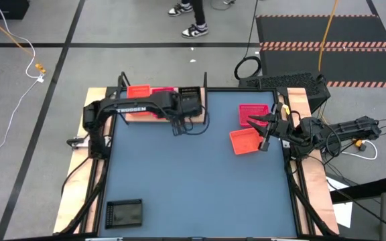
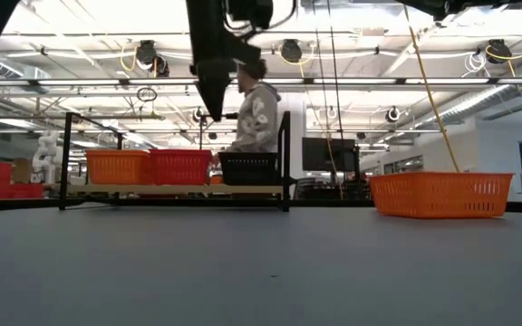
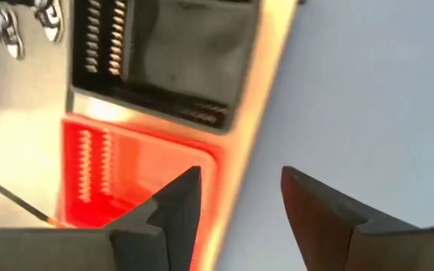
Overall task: Stack baskets on shelf by color
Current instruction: Stack the orange bin on top of the stacked orange bins on the shelf
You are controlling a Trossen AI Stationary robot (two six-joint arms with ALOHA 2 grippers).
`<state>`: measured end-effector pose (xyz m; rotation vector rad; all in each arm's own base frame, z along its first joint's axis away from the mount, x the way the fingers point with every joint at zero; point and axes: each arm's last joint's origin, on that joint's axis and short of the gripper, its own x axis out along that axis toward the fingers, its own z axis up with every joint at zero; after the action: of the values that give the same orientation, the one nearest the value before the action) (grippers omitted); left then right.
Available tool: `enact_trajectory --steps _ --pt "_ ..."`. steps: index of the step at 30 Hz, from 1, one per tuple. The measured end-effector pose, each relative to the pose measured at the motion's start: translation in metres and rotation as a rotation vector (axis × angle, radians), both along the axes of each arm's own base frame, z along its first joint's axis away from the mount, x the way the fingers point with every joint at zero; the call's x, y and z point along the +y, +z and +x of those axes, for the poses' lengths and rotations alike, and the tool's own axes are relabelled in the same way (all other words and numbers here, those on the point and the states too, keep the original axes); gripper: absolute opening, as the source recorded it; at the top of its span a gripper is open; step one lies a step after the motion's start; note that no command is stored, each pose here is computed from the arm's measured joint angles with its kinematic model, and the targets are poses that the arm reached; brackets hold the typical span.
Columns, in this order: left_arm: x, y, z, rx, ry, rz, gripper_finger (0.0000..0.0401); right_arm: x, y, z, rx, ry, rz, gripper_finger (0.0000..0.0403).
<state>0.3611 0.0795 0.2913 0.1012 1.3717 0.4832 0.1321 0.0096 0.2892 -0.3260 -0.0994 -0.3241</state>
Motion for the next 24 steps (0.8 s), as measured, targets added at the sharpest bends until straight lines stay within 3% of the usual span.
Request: enact_trajectory --steps 6,11,13,16,18,20,24 --pt "-0.06 -0.01 -0.015 -0.098 0.02 -0.027 0.0174 0.0 0.0 0.0 -0.006 0.001 0.011 0.0066" --pt "-0.122 -0.031 -0.049 -0.054 0.029 -0.085 0.0155 0.0 0.0 0.0 -0.011 0.003 0.019 0.0066" --pt "-0.146 -0.031 -0.068 0.004 0.006 -0.179 0.0151 0.0 0.001 0.0 -0.019 0.002 0.015 0.0066" --pt "-0.181 -0.03 -0.093 0.124 -0.011 -0.409 0.0148 0.0 0.004 -0.001 -0.035 -0.002 -0.007 0.0066" --pt "-0.201 -0.029 -0.107 0.171 0.05 -0.485 0.0148 0.0 0.006 -0.001 -0.057 -0.007 -0.024 0.0066" --pt "-0.216 -0.028 -0.118 0.154 0.15 -0.496 0.0148 0.0 0.009 -0.001 -0.077 -0.011 -0.035 0.0066" --pt "-0.232 -0.034 -0.129 0.111 0.454 -0.482 0.0147 0.0 0.013 -0.001 -0.119 -0.018 -0.053 0.0066"
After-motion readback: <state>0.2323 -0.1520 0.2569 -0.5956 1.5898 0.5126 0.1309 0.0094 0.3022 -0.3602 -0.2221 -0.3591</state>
